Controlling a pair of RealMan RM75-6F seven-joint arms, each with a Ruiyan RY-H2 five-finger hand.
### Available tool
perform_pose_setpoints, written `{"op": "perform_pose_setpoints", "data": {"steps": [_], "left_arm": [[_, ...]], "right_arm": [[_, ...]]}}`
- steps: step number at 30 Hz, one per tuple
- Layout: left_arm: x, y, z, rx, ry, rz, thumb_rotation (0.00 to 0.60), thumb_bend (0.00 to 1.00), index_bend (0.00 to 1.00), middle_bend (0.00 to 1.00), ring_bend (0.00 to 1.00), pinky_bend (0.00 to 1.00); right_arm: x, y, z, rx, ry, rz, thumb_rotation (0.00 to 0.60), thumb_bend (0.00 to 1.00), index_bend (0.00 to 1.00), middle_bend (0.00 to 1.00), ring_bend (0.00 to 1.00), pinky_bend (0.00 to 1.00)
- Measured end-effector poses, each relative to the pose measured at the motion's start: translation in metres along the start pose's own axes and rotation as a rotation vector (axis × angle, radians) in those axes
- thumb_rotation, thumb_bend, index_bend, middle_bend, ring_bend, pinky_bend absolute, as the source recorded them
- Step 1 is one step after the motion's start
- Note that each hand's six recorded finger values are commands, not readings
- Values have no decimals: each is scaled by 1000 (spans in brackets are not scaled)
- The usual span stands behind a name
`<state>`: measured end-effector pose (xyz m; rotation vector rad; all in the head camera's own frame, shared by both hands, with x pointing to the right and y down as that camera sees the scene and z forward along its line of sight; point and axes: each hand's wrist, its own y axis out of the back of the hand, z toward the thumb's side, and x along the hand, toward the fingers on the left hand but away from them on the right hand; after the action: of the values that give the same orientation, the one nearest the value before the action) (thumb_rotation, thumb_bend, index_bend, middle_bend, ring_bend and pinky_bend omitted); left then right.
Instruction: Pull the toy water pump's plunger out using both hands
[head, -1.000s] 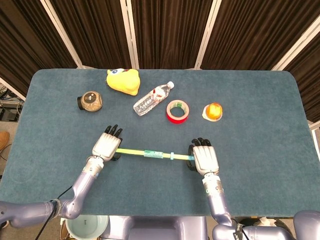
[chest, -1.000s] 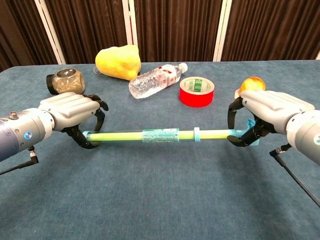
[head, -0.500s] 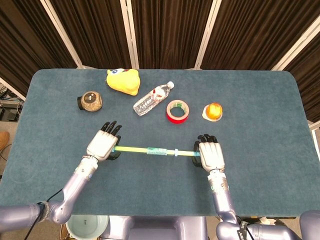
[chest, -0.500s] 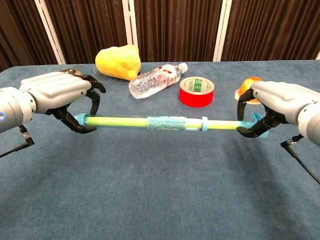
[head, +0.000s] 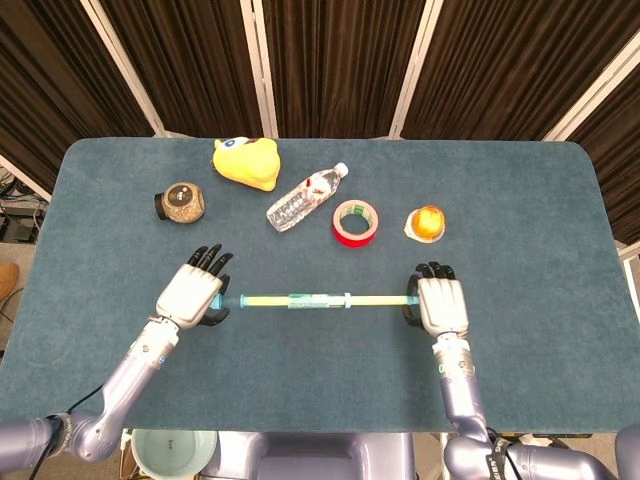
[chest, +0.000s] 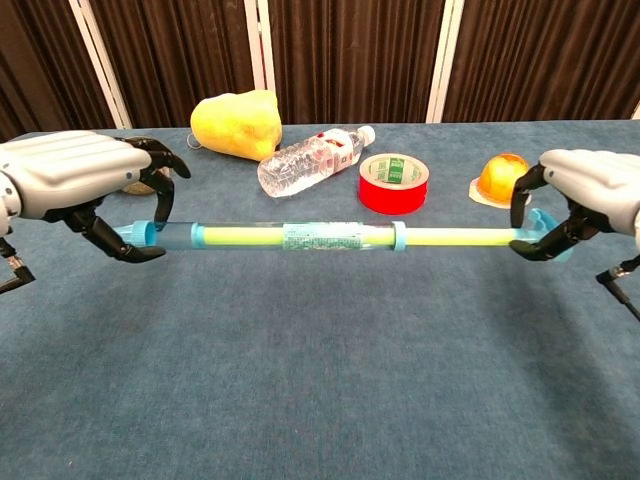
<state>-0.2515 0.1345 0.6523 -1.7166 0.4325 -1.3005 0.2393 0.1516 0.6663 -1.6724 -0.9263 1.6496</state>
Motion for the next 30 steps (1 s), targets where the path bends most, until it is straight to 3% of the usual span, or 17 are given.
{"op": "perform_pose_setpoints", "data": {"steps": [17,30], "left_arm": [[-31,3,-37,15,33,-3,600,308,552,111,6,110],[-38,4,-47,24,45,-1,600,309,553,112,6,110]], "right_arm": [[-14,27,-43,42,-85,-61,600,481,756,256,163,159],[-16,37,-60,60,-131,-76,600,482,755,256,163,159]]}}
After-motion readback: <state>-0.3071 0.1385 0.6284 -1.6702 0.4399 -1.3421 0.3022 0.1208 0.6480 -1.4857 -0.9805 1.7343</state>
